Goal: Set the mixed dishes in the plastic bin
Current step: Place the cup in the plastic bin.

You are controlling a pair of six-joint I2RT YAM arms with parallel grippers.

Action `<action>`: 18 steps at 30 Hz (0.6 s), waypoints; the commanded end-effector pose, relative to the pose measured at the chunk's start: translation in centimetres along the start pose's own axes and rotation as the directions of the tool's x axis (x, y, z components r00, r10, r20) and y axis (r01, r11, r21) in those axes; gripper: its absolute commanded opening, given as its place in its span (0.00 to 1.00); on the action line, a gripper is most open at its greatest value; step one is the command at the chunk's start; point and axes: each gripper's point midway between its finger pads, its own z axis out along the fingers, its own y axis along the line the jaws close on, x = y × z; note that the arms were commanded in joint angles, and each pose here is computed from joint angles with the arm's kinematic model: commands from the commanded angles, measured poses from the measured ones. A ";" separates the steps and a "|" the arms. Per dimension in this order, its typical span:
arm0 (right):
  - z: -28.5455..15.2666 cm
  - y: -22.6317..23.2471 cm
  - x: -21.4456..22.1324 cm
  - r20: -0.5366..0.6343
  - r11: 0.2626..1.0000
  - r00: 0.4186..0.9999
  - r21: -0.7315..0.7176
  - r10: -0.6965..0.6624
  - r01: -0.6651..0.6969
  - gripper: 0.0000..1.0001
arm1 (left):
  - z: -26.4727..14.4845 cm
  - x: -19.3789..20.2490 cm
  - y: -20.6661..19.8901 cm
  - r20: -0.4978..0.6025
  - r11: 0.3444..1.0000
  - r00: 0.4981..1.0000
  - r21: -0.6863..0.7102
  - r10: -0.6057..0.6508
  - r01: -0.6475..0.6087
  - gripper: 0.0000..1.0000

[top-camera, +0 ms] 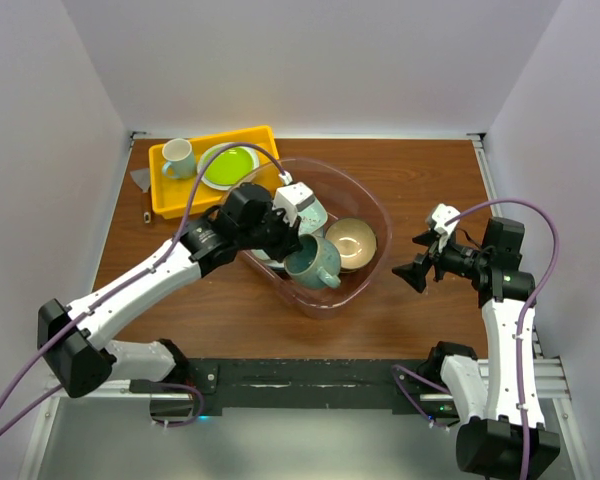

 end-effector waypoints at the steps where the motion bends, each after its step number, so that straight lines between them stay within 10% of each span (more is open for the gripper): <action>1: -0.4 0.0 -1.3 0.025 0.998 0.998 0.007 -0.059 0.059 0.98 | -0.1 -4.3 -1.0 0.158 0.998 0.987 0.058 0.008 -0.018 0.00; 18: -0.3 -0.1 -1.2 0.022 0.998 0.998 0.010 -0.057 0.057 0.98 | 1.5 -2.0 -0.5 0.097 0.998 0.995 0.059 -0.014 0.008 0.00</action>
